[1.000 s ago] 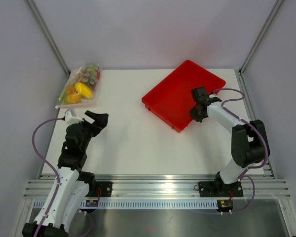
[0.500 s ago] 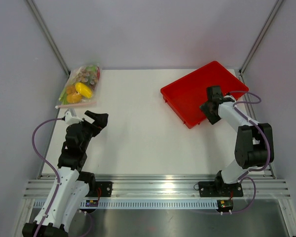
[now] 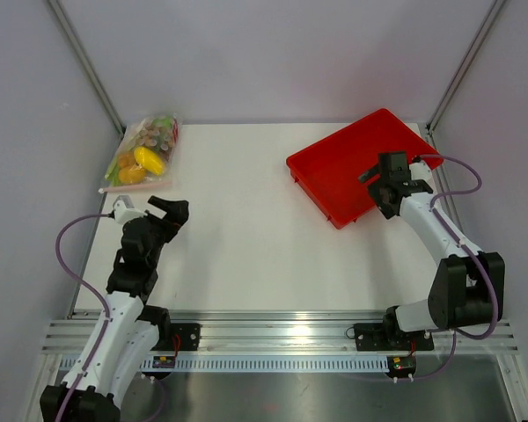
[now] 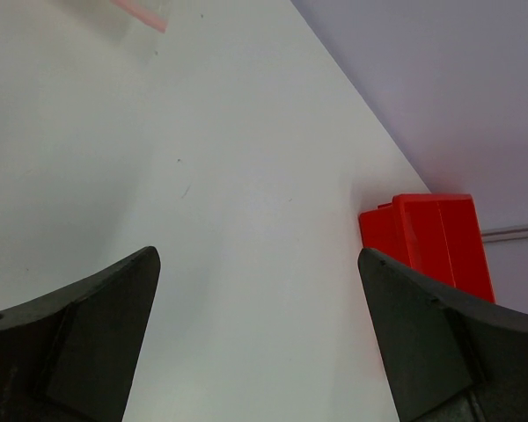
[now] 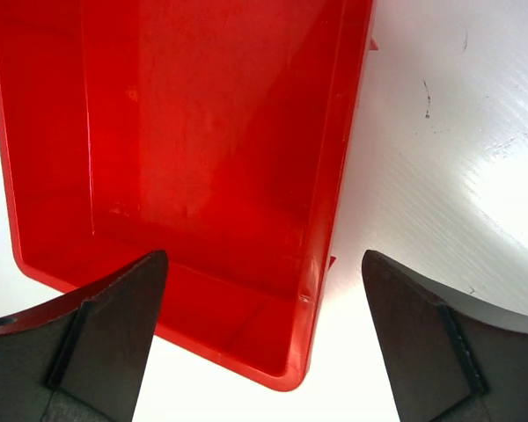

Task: Open the zip-top bag and remove the fake food
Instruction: Move the bin to the corner of the board.

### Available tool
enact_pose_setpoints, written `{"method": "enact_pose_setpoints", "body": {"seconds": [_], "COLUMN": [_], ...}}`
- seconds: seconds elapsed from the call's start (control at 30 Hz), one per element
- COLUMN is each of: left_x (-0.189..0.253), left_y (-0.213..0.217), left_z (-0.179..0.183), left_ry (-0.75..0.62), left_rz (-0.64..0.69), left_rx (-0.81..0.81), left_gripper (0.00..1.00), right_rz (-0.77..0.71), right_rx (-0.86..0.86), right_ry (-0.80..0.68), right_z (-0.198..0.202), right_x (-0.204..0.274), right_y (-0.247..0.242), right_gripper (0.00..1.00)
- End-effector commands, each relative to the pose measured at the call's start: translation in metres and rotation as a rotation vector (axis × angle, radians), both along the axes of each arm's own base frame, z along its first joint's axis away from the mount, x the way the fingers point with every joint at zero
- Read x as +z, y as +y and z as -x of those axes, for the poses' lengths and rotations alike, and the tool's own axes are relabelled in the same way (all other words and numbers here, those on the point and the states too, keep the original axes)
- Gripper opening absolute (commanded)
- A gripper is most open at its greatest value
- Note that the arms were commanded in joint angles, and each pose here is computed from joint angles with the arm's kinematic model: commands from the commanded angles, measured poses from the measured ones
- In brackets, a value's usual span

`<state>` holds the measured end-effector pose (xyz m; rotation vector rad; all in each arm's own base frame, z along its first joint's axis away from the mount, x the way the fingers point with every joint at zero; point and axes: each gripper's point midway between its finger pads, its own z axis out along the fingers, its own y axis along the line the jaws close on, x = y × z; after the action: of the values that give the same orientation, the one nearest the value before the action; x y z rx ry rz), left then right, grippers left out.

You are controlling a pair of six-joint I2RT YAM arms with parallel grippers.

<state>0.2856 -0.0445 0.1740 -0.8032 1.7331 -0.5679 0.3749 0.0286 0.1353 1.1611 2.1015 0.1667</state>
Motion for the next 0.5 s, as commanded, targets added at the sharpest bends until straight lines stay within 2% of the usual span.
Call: {"method": "enact_pose_setpoints", "body": {"seconds": [0.0, 0.2, 0.33, 0.47], "left_x": [-0.004, -0.037, -0.057, -0.06], "left_y": [0.016, 0.028, 0.039, 0.051], "left_z": [-0.009, -0.018, -0.028, -0.04], "left_ry": [-0.034, 0.035, 0.081, 0.005], "left_rz": [0.058, 0.206, 0.249, 0.318], "left_rx": [0.129, 0.269, 0.345, 0.417], "left_gripper": [0.99, 0.99, 0.99, 0.99], "right_rz": [0.005, -0.019, -0.021, -0.04], "right_rx": [0.032, 0.055, 0.056, 0.07], "right_ry": [-0.078, -0.205, -0.246, -0.266], "right_z": [0.003, 0.012, 0.018, 0.018], "right_x": [0.015, 0.037, 0.048, 0.048], "right_y": [0.002, 0.005, 0.004, 0.008], "right_gripper": [1.0, 0.99, 0.99, 0.99]}}
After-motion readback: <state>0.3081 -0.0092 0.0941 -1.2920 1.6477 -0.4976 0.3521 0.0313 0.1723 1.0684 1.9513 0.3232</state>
